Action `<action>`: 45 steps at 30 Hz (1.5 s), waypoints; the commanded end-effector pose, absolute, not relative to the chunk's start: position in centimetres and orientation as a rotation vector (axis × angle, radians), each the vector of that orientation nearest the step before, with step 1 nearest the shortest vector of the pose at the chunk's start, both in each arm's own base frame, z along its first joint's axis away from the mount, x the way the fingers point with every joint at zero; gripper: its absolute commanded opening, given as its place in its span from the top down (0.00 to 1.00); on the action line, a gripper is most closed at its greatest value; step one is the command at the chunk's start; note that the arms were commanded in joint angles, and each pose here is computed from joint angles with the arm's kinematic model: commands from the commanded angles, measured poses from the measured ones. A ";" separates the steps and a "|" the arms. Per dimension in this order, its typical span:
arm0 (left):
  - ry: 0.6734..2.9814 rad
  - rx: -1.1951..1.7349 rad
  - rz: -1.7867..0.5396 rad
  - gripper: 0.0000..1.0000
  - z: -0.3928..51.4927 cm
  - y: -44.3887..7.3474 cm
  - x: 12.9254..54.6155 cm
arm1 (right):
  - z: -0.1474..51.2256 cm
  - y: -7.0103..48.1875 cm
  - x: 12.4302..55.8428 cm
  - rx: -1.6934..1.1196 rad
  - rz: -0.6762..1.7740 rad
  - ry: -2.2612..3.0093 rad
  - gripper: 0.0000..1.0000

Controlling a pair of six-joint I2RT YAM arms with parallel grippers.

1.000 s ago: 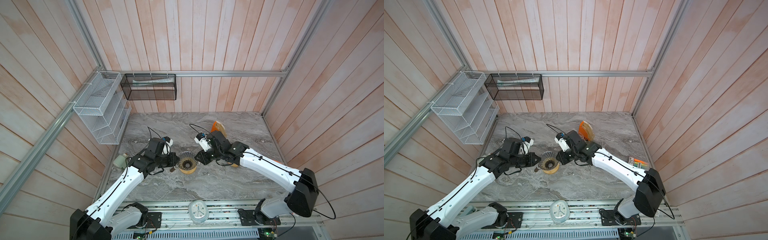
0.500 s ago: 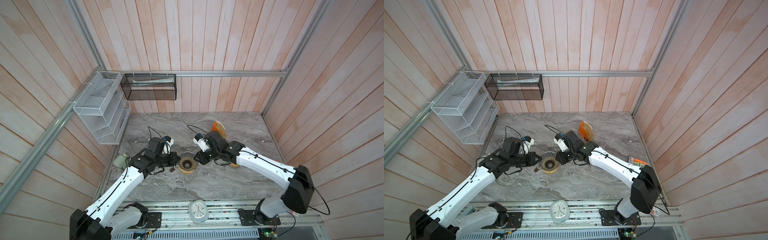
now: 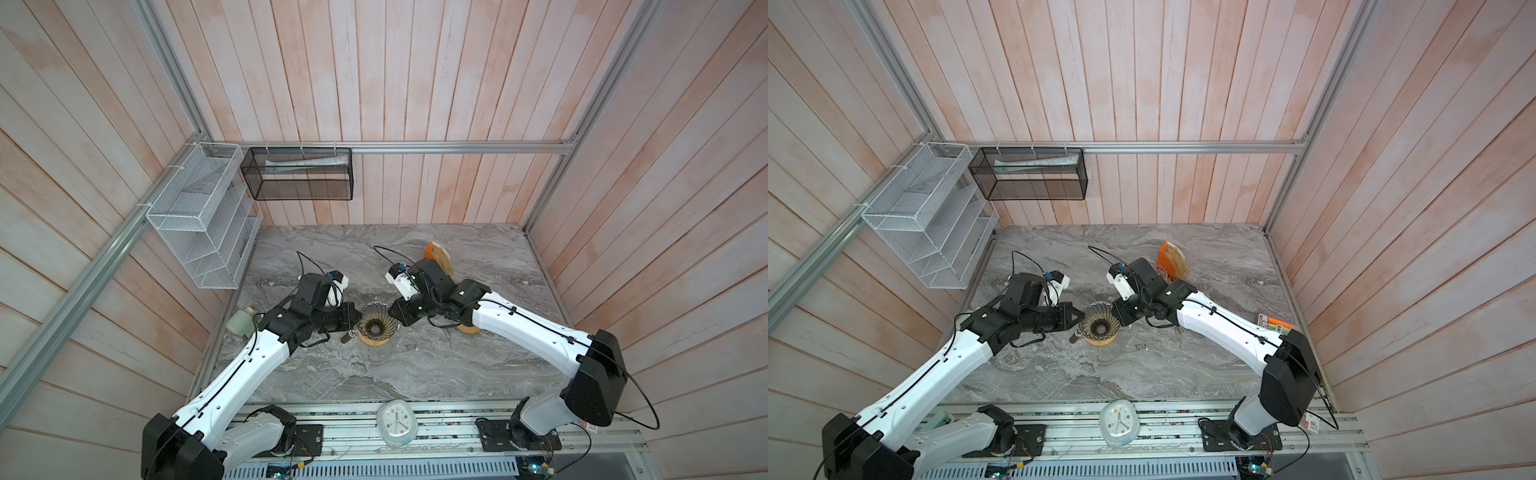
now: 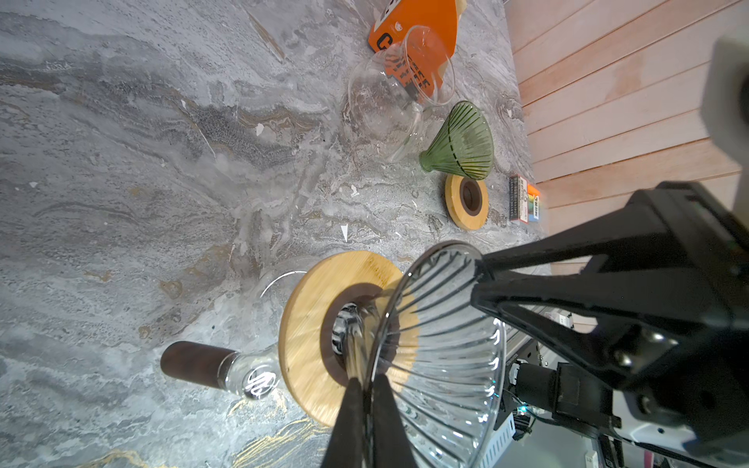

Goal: Place the coffee filter in the dripper

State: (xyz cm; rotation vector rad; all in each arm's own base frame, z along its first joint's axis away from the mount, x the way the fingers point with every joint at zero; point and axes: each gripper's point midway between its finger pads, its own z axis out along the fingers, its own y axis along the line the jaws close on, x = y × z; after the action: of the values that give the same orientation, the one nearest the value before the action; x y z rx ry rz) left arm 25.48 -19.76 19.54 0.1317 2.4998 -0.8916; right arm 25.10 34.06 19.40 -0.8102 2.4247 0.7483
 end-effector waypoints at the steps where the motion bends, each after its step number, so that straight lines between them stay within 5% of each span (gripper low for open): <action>1: 2.588 0.112 -0.811 1.00 17.3 -18.9 25.1 | 20.0 34.4 25.2 -0.825 0.744 2.419 0.84; 22: 2.661 0.123 -0.809 1.00 14.6 -19.0 24.4 | 19.9 35.0 25.8 -0.843 0.712 2.453 1.00; 45: 2.695 0.133 -0.812 1.00 14.0 -19.1 24.2 | 15.0 34.7 25.0 -0.905 0.669 2.605 1.00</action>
State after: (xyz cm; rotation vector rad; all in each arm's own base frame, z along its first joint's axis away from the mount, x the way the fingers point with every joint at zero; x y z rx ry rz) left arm 26.46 -19.77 18.46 0.1003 2.5174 -0.8897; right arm 26.85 34.60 19.50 -0.8122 2.4927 0.6941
